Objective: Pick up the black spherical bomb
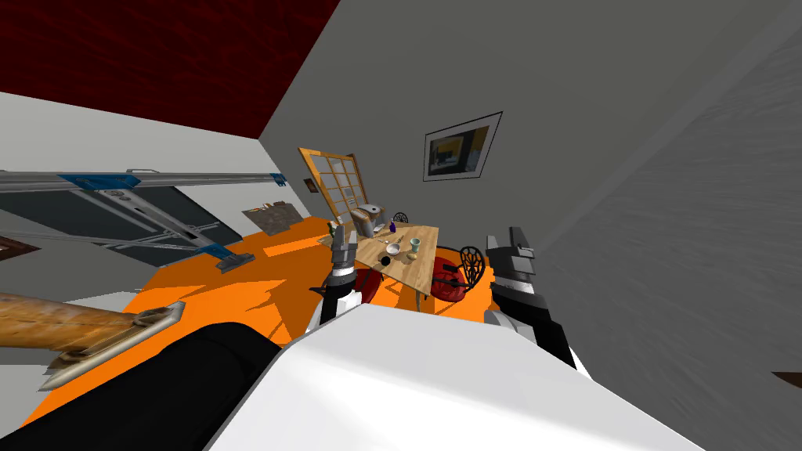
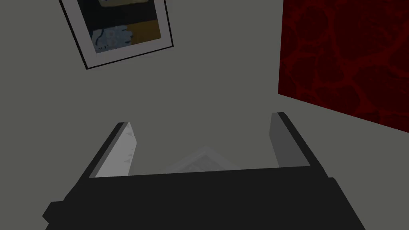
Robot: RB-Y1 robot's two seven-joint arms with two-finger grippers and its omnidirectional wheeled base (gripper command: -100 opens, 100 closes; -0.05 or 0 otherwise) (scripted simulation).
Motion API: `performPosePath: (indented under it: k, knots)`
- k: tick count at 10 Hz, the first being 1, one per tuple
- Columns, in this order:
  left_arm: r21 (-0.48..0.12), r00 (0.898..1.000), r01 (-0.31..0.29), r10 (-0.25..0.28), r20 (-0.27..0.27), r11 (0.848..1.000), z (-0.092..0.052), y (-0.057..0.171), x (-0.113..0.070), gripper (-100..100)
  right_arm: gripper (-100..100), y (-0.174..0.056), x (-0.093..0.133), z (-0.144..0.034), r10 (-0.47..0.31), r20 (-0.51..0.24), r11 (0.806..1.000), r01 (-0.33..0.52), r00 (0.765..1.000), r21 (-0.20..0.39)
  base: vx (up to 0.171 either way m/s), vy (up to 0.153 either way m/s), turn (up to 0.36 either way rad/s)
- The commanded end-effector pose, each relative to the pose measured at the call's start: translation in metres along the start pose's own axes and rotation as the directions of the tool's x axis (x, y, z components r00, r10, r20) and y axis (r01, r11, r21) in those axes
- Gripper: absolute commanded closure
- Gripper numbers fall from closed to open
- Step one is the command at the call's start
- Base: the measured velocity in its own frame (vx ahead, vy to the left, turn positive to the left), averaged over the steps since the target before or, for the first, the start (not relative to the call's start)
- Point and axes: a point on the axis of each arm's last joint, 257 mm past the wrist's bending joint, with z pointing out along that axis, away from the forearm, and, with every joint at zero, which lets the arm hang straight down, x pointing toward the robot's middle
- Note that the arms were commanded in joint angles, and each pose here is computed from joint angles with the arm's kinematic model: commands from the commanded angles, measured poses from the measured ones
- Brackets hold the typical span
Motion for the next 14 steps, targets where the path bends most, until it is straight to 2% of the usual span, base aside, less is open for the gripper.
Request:
performPosePath:
  k: [1,3,4,6,9,10,14]
  knots:
    - [-0.022,0.999,-0.002,0.001,-0.036,1.0,-0.001,0.012,0.008,-100,0,0.0,0.0,0.0,0.0,0.0,1.0,0.0,1.0,0.0,-0.091,-0.03,-0.072]
    - [-0.048,0.998,-0.004,0.001,-0.063,0.999,-0.002,0.026,0.015,-100,0,0.0,0.0,0.0,0.0,0.0,1.0,0.0,1.0,0.0,-0.164,-0.061,-0.054]
    - [-0.085,0.996,-0.007,-0.001,-0.09,0.996,-0.004,0.044,0.022,-100,0,0.0,0.0,0.0,0.0,0.0,1.0,0.0,1.0,0.0,-0.137,-0.098,-0.099]
    - [-0.133,0.993,-0.012,-0.003,-0.116,0.991,-0.008,0.066,0.03,-100,0,0.0,0.0,0.0,0.0,0.0,1.0,0.0,1.0,0.0,-0.12,-0.092,-0.078]
    - [-0.216,0.989,-0.025,-0.008,-0.151,0.976,-0.016,0.104,0.042,-100,0,0.0,0.0,0.0,0.0,0.0,1.0,0.0,1.0,0.0,-0.08,-0.085,-0.07]
    - [-0.219,0.988,-0.026,-0.008,-0.151,0.975,-0.017,0.106,0.042,-100,0,0.0,0.0,0.0,0.0,0.0,1.0,0.0,1.0,0.0,-0.049,-0.047,-0.021]
    - [-0.35,0.98,-0.057,-0.013,-0.196,0.935,-0.034,0.163,0.056,-100,0,0.0,0.0,0.0,0.0,0.0,1.0,0.0,1.0,0.0,-0.04,-0.055,-0.071]
